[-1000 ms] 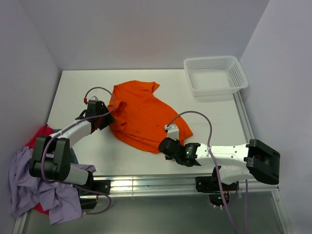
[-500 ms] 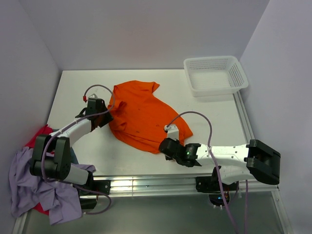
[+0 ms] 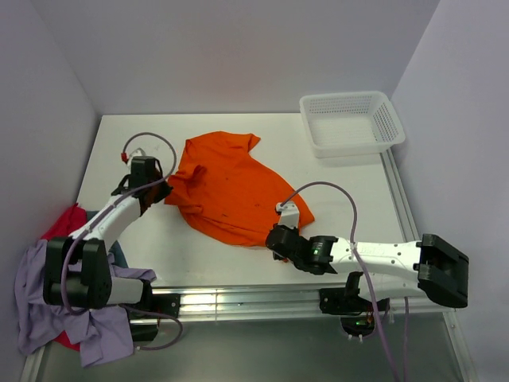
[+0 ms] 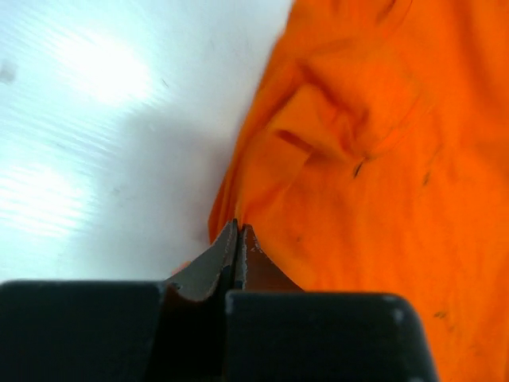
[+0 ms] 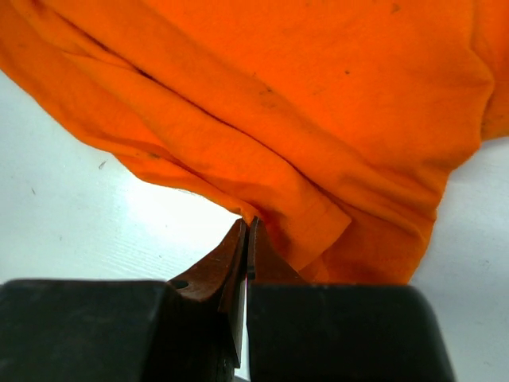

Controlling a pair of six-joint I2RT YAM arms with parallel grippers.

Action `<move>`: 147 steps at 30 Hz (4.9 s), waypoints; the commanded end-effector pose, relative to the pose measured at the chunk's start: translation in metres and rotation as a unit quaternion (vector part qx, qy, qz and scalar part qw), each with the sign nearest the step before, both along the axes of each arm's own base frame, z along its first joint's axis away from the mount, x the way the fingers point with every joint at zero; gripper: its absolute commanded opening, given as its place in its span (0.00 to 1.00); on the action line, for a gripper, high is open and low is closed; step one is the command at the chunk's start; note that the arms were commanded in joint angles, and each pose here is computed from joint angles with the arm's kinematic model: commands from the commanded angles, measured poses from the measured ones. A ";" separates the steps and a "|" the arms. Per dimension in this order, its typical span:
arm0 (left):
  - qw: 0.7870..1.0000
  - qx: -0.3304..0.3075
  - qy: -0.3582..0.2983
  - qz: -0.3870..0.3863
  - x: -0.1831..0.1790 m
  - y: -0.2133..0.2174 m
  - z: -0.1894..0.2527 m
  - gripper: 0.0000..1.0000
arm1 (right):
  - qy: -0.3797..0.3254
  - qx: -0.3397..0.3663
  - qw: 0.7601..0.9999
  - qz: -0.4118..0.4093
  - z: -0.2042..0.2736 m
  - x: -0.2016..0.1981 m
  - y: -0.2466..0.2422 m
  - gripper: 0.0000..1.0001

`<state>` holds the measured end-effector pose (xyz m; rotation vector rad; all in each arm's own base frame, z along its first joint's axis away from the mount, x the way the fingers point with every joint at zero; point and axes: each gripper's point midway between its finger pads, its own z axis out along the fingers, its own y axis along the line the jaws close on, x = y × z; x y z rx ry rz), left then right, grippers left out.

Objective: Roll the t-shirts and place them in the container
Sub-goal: Flatten the tshirt

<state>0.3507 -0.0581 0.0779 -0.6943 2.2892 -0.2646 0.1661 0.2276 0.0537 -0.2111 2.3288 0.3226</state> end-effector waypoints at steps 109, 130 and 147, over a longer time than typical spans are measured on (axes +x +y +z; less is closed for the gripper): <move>0.990 -0.019 0.126 0.061 -0.044 0.043 -0.091 0.31 | -0.077 0.017 0.988 -0.129 0.045 0.087 -0.059 0.00; 0.998 -0.029 0.048 0.029 -0.021 0.017 -0.027 0.00 | -0.081 0.025 0.988 -0.127 0.049 0.085 -0.060 0.00; 0.975 -0.024 -0.179 0.126 -0.035 0.074 0.259 0.00 | -0.153 0.072 0.982 -0.086 0.229 0.118 -0.041 0.00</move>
